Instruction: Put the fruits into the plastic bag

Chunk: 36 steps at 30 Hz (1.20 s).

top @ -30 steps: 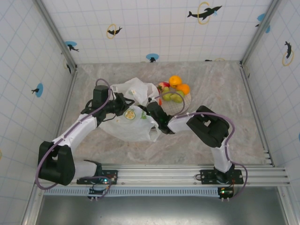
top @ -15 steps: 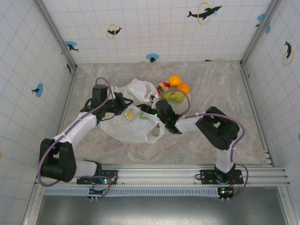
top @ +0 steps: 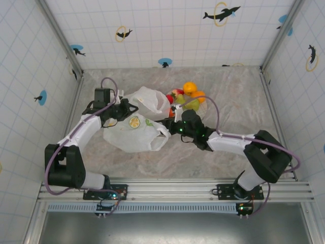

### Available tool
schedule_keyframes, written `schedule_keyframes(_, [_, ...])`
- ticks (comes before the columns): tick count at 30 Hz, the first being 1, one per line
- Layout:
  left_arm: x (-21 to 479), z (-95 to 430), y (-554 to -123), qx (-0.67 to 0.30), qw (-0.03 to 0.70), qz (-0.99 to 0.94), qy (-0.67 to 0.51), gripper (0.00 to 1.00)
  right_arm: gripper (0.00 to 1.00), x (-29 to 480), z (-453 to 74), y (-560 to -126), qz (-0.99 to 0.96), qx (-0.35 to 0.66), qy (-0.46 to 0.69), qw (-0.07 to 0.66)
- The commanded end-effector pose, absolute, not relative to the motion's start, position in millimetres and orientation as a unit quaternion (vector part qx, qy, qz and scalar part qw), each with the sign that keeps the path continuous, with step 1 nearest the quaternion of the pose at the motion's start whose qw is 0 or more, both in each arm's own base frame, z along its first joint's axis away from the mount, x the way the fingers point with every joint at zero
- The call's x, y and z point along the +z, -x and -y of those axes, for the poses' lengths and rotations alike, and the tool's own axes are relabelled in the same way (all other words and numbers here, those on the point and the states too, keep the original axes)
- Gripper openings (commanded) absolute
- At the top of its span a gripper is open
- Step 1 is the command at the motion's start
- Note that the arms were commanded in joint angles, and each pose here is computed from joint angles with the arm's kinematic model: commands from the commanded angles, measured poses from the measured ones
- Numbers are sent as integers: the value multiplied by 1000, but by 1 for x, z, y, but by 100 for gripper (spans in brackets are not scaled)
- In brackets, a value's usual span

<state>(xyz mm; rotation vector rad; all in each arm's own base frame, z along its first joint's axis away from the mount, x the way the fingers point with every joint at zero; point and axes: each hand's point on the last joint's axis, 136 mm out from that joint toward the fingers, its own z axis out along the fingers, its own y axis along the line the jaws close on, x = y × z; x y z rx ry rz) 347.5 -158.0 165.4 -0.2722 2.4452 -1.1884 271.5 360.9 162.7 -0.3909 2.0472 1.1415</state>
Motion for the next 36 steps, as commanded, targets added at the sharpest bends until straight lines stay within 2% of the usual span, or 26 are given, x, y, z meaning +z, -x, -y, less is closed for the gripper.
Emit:
schedule_keyframes(1, [173, 156, -350, -421, 218, -878, 60, 0, 84, 161, -341, -267, -802, 407, 195, 391])
schedule_keyframes(12, [175, 131, -354, -411, 239, -878, 54, 0, 85, 197, -299, -278, -764, 392, 203, 470])
schedule_keyframes(17, [185, 121, -357, -429, 252, -865, 57, 0, 82, 170, -275, -316, -805, 289, 157, 493])
schedule_keyframes(24, [186, 116, -357, -430, 256, -864, 59, 0, 82, 133, -297, -352, -839, 221, 177, 465])
schedule_keyframes(30, [184, 114, -357, -429, 256, -864, 62, 0, 88, 100, -316, -376, -866, 180, 188, 426])
schedule_keyframes(36, [184, 113, -356, -431, 257, -863, 62, 0, 90, 81, -331, -395, -875, 154, 207, 410])
